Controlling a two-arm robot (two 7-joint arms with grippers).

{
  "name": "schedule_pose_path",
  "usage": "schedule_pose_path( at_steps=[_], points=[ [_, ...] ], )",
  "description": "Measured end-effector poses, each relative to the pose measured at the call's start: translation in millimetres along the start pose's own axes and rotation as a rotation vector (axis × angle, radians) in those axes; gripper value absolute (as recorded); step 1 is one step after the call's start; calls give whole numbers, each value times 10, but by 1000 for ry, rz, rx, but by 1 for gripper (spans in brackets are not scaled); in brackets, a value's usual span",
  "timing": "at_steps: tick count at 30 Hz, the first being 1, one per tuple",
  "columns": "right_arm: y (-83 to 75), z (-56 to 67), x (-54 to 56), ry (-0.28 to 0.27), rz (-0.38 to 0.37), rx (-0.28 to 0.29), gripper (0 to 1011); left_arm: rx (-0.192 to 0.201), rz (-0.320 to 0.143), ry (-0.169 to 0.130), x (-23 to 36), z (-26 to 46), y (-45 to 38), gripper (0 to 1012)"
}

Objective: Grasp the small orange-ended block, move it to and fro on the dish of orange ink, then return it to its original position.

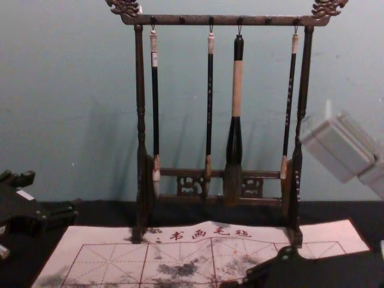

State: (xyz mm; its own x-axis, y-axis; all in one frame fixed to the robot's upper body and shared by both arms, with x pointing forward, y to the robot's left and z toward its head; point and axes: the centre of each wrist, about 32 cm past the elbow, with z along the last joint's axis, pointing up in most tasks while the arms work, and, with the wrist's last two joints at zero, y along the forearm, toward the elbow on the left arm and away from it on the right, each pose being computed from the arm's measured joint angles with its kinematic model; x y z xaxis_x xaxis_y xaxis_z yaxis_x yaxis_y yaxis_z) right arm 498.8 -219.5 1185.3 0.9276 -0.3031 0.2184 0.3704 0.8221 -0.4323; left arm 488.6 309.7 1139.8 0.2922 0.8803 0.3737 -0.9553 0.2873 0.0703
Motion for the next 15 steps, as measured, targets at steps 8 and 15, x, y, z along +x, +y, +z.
schedule_pose_path(
  at_steps=[8, 15],
  points=[
    [82, 23, 85, 2, -13, -13, 95, 0, 0, 0, 0, 0, 0, 1001],
    [115, 43, 189, 15, -48, -33, 95, 0, 0, 0, 0, 0, 0, 1001]
  ],
)
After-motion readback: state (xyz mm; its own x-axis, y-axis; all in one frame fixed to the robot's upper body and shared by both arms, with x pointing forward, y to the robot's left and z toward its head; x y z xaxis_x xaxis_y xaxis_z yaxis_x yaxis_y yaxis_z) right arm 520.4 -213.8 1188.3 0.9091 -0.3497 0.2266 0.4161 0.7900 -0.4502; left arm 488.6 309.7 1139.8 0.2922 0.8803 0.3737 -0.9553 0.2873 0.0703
